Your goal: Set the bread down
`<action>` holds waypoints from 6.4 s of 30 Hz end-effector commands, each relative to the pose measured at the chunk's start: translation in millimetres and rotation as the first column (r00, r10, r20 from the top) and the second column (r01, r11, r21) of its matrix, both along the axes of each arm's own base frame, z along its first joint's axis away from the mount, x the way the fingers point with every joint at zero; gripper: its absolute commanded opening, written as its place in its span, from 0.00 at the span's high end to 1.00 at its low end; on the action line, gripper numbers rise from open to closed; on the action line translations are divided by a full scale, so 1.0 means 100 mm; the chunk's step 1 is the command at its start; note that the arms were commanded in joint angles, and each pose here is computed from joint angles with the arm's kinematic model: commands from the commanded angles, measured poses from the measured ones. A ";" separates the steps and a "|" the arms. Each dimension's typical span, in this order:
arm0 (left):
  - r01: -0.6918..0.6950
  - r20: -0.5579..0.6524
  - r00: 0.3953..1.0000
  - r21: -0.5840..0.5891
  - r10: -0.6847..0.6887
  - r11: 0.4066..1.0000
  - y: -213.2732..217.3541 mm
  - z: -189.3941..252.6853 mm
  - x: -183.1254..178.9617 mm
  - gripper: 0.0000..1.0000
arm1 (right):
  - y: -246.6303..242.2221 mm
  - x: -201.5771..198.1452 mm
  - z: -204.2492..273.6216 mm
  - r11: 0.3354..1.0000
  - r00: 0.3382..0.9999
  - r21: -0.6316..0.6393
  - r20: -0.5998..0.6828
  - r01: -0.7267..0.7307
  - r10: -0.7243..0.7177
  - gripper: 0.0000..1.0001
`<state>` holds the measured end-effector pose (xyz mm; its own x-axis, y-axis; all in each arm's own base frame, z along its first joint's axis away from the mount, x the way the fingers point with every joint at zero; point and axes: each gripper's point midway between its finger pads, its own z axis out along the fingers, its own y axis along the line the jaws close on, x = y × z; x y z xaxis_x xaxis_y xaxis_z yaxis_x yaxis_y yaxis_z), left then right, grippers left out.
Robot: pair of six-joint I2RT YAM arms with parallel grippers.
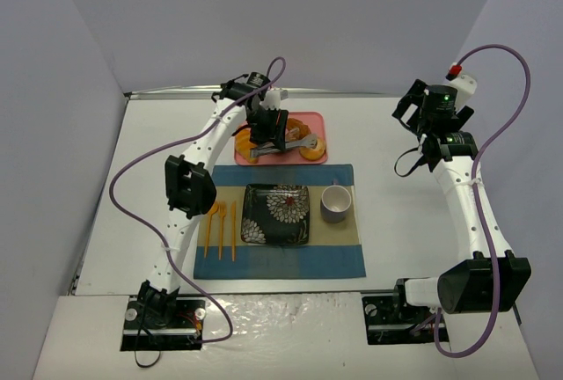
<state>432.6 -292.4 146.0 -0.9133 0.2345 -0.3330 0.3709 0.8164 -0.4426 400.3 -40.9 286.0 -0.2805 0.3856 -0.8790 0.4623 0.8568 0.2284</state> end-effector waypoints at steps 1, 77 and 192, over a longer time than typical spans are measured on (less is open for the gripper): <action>-0.015 0.051 0.999 -0.024 0.016 1.000 -0.05 0.25 0.05 0.53 | -0.09 0.00 0.29 0.999 0.993 -0.007 0.108 0.044 -0.043 0.00; -0.025 -0.004 1.000 -0.176 0.025 0.984 -0.32 0.77 -0.41 0.73 | -0.10 -0.10 0.33 0.998 0.989 0.006 0.138 0.059 -0.059 0.00; -0.277 -0.465 0.882 -0.370 0.081 0.887 -0.24 0.36 -0.38 0.77 | -0.26 -0.09 0.21 0.988 0.982 -0.027 0.121 0.149 -0.145 0.00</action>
